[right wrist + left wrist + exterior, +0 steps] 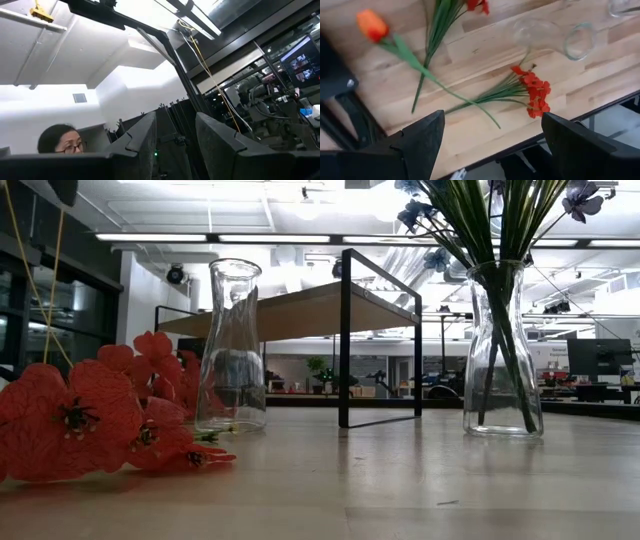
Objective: Pick and place flowers into a vace then onto a shelf
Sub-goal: Put the orange flower into the left transparent vase
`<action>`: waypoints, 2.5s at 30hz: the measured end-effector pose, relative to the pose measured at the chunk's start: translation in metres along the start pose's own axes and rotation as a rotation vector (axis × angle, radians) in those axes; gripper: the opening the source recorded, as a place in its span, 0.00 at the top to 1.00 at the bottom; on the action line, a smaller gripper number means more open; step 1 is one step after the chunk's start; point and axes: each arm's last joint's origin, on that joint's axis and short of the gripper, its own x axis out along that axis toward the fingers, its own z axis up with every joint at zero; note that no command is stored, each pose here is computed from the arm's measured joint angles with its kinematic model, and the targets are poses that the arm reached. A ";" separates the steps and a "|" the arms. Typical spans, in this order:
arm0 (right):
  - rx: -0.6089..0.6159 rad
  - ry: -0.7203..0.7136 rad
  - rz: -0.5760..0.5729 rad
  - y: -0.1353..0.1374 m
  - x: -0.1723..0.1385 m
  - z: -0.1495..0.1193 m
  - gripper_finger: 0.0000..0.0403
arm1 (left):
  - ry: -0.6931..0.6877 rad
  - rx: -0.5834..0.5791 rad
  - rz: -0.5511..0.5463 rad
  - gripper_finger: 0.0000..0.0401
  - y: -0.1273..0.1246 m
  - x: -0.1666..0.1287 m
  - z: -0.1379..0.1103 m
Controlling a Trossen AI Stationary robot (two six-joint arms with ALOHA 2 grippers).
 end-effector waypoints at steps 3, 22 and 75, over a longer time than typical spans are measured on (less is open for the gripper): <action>0.006 -0.014 0.004 0.000 0.000 0.001 0.68 | 0.026 -0.040 0.013 0.08 -0.004 0.004 0.000; -0.305 -0.021 0.126 0.007 -0.004 0.021 0.68 | -0.135 -0.120 0.132 0.08 -0.011 0.026 -0.040; -0.626 0.350 -0.640 -0.022 -0.036 0.030 0.68 | -0.171 -0.638 0.295 0.08 -0.044 0.125 -0.076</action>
